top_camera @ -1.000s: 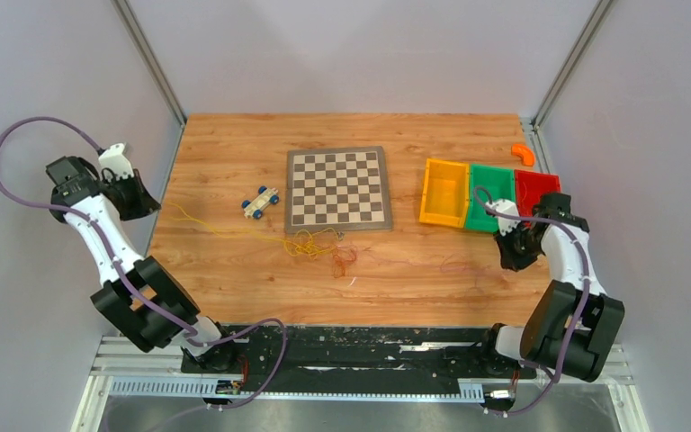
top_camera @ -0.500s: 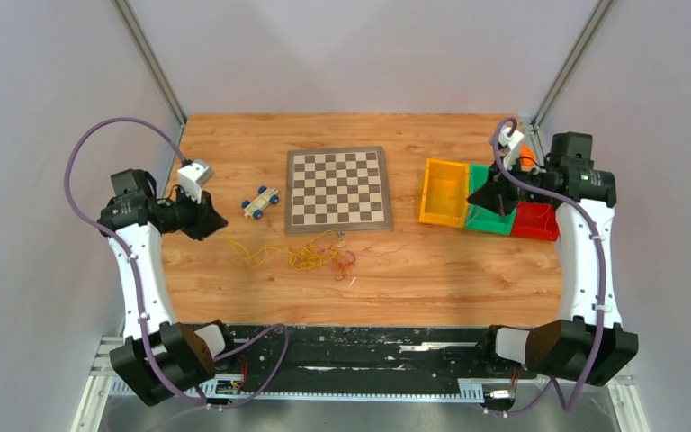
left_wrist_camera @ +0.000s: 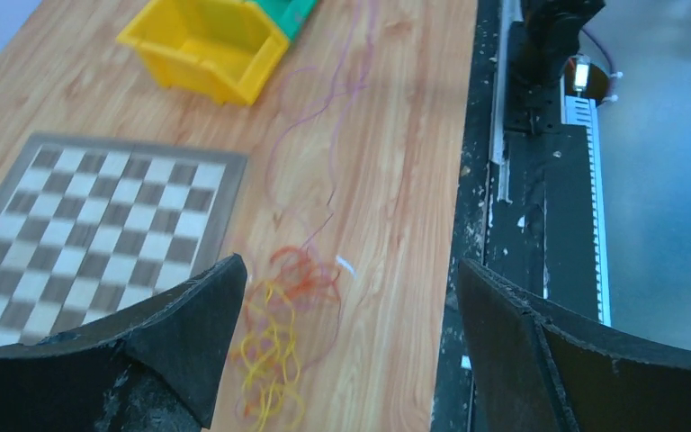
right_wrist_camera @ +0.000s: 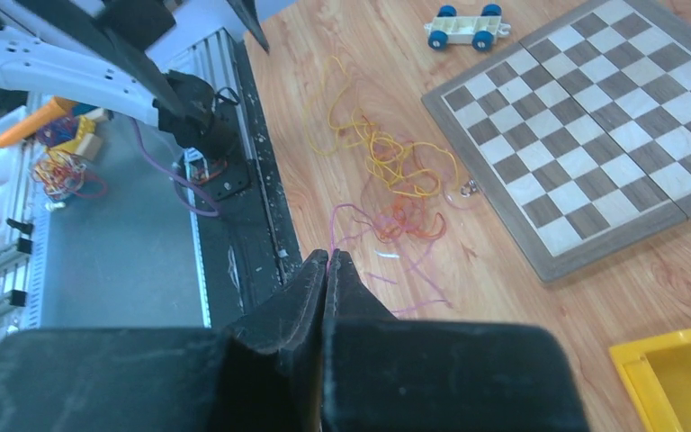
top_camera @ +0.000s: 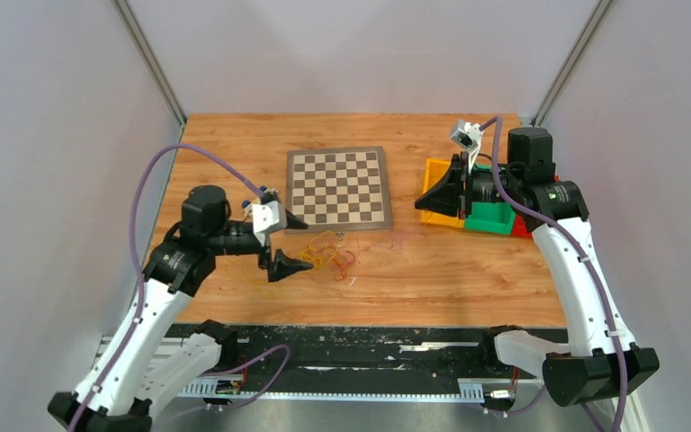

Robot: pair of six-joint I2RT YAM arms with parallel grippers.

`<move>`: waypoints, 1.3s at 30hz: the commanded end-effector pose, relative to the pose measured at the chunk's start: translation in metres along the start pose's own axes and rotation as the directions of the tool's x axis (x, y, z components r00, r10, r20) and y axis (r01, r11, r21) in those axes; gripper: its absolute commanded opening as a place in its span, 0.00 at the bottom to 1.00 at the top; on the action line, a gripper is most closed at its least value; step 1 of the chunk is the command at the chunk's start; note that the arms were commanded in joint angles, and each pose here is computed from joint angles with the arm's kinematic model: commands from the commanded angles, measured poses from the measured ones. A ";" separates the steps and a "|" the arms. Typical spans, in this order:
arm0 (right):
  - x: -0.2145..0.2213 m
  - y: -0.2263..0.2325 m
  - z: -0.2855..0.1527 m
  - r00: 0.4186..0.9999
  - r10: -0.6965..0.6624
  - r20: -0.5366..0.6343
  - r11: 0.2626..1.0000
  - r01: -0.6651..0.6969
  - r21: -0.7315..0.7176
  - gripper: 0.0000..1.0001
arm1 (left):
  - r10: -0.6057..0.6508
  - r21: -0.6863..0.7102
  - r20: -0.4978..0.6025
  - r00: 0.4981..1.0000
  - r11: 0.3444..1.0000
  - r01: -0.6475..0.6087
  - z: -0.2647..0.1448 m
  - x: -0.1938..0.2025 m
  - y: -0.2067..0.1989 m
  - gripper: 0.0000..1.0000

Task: Untangle the cables

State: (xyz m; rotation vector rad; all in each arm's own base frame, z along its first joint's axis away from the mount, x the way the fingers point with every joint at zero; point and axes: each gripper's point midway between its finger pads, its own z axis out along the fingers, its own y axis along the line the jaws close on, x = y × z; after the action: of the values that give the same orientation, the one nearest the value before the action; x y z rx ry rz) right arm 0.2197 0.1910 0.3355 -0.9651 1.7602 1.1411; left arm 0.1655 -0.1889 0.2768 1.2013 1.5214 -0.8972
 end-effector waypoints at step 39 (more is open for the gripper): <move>0.087 -0.048 0.018 0.988 0.074 -0.138 0.987 -0.053 0.149 0.30 | 0.098 0.205 0.115 0.988 0.971 -0.120 0.098 -0.097 -0.009 0.00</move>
State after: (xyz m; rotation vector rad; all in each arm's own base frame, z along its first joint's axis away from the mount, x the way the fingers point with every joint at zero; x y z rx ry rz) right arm 0.2243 0.1831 0.2725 -0.9086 1.8974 1.0368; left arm 0.2268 -0.3177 0.2434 1.4295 1.4033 -0.9202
